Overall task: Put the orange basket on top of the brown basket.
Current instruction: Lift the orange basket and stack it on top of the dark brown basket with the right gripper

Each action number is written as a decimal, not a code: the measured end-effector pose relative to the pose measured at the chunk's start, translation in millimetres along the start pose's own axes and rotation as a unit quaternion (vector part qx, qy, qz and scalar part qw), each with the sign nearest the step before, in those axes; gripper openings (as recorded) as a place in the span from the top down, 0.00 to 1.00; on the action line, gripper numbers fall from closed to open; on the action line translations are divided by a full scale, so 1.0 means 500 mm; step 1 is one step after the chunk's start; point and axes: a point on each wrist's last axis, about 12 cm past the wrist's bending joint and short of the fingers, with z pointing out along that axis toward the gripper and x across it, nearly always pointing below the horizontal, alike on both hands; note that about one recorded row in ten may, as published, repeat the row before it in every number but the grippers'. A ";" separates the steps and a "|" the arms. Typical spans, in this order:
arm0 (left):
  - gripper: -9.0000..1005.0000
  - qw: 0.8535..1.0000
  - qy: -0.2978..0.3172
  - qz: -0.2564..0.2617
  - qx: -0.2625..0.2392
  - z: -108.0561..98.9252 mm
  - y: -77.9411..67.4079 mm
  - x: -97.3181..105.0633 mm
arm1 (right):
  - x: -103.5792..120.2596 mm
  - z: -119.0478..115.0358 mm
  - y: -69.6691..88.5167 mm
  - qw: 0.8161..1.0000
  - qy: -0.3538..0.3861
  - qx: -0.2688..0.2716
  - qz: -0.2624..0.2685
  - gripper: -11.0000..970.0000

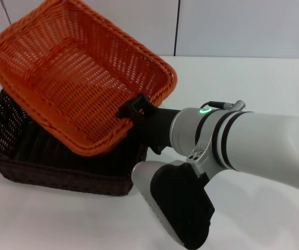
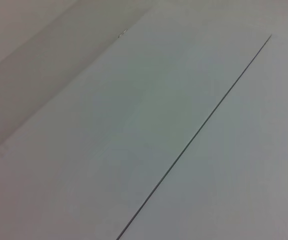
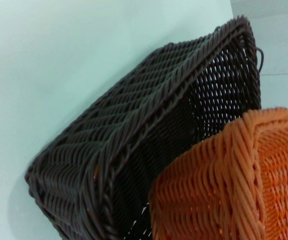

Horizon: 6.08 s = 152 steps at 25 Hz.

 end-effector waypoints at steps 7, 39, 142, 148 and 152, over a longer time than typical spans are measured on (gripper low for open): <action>0.26 1.000 -0.001 -0.002 0.001 -0.002 0.001 -0.003 | -0.013 -0.011 0.004 1.000 -0.005 -0.021 -0.020 0.67; 0.26 1.000 -0.002 -0.020 -0.003 -0.007 0.000 0.012 | -0.010 0.003 -0.006 0.992 -0.001 -0.050 -0.115 0.67; 0.26 0.998 0.030 -0.060 0.023 -0.006 -0.018 0.045 | -0.027 0.041 -0.035 0.994 0.017 -0.090 -0.060 0.67; 0.27 0.997 0.033 -0.062 0.024 -0.006 -0.019 0.047 | -0.029 0.033 -0.038 0.997 0.001 -0.055 -0.054 0.67; 0.27 0.997 0.035 -0.064 0.025 -0.006 -0.019 0.048 | -0.022 0.031 -0.029 0.997 -0.005 -0.034 -0.064 0.68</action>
